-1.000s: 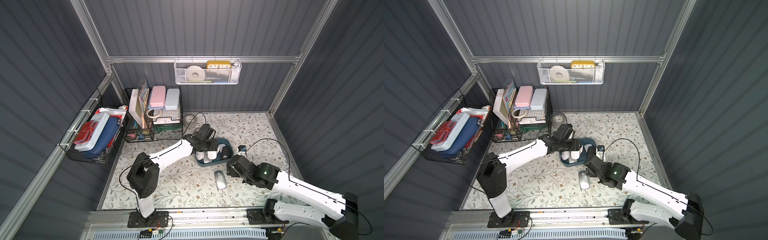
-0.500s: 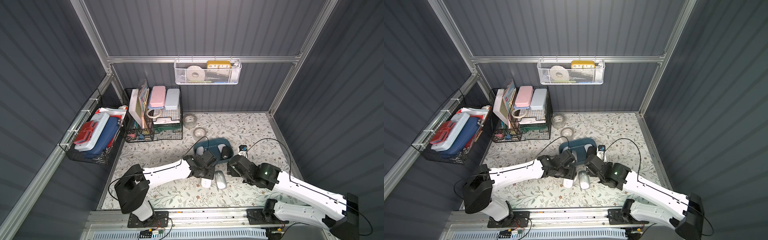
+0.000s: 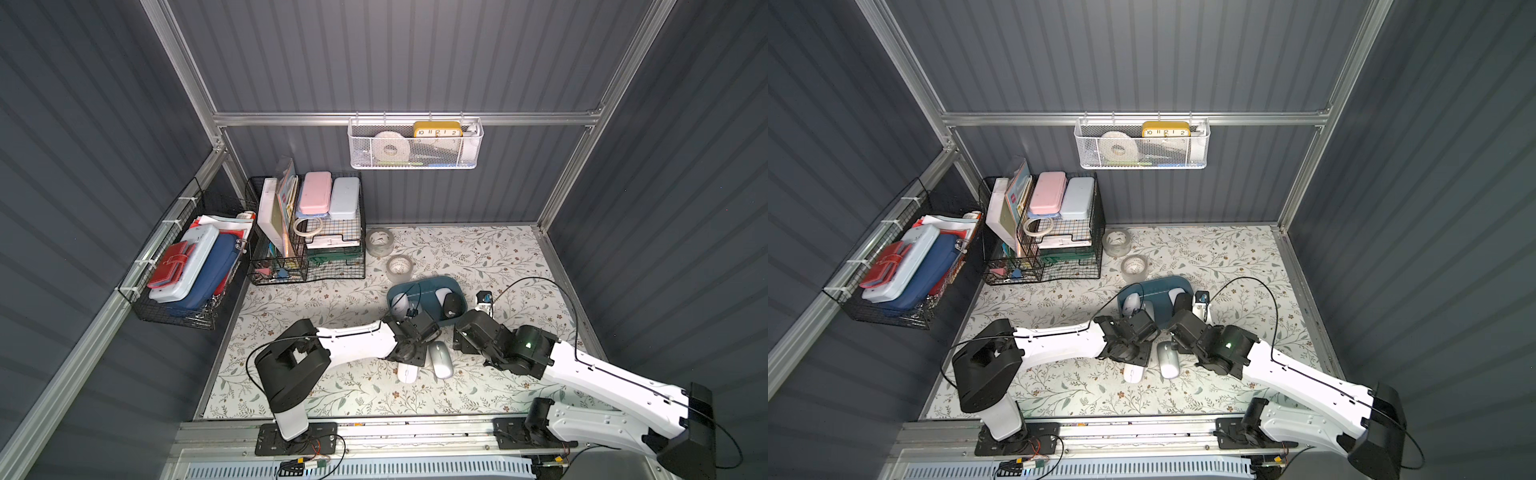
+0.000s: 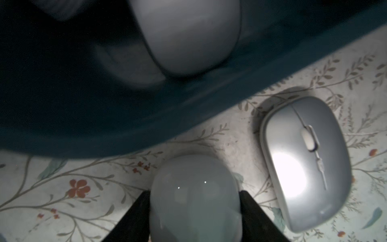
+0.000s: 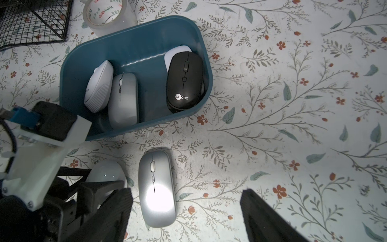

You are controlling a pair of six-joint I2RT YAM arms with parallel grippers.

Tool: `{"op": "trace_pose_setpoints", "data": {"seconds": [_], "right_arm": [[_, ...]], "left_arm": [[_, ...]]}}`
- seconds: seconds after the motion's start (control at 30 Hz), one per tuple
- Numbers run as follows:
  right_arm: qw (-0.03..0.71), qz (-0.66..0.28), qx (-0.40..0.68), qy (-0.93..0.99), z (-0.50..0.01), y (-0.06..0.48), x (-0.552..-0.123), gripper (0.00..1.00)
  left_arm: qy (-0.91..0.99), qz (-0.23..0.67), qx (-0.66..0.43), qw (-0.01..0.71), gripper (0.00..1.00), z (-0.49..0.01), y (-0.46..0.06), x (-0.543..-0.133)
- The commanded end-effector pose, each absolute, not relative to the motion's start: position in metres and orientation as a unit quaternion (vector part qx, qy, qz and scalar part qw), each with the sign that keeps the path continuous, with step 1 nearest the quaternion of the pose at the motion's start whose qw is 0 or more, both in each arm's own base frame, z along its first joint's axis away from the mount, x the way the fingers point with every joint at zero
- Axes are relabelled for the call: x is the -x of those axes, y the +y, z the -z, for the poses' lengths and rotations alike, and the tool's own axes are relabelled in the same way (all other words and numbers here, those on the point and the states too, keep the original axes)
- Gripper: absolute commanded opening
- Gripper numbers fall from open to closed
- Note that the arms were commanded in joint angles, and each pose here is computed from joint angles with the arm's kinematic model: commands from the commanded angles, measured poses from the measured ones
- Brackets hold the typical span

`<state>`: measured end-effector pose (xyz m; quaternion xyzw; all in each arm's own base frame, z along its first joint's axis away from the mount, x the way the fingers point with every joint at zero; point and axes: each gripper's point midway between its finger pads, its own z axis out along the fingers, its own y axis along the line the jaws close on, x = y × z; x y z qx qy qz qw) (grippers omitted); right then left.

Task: Take out the mouse from the storage box
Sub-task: Place the mouse at the center of the board, then pick up the mouse from the storage box.

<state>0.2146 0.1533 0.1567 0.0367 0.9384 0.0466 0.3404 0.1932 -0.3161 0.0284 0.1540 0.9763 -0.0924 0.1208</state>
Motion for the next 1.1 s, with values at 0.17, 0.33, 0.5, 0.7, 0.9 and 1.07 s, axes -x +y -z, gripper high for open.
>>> {"op": "trace_pose_setpoints", "data": {"seconds": [0.17, 0.33, 0.5, 0.7, 0.9, 1.07], "right_arm": [[0.359, -0.049, -0.059, 0.93, -0.165, 0.142, -0.214, 0.87], [0.361, -0.049, -0.058, 0.929, -0.165, 0.142, -0.215, 0.87], [0.359, -0.05, -0.06, 0.93, -0.164, 0.143, -0.215, 0.87], [0.359, -0.047, -0.059, 0.93, -0.163, 0.143, -0.215, 0.87], [0.332, -0.135, -0.076, 0.931, -0.178, 0.163, -0.222, 0.91], [0.326, -0.109, -0.096, 0.934, -0.174, 0.15, -0.24, 0.9]], "left_arm": [[0.977, 0.095, -0.149, 0.123, 0.6, -0.028, -0.324, -0.196], [0.976, 0.1, -0.148, 0.128, 0.65, -0.031, -0.323, -0.196], [0.973, 0.107, -0.153, 0.135, 0.74, -0.037, -0.323, -0.196], [0.966, 0.131, -0.162, 0.155, 0.8, -0.061, -0.326, -0.197], [0.939, 0.182, -0.159, 0.245, 0.88, -0.113, -0.316, -0.205], [0.917, 0.192, -0.149, 0.317, 0.93, -0.15, -0.295, -0.212]]}}
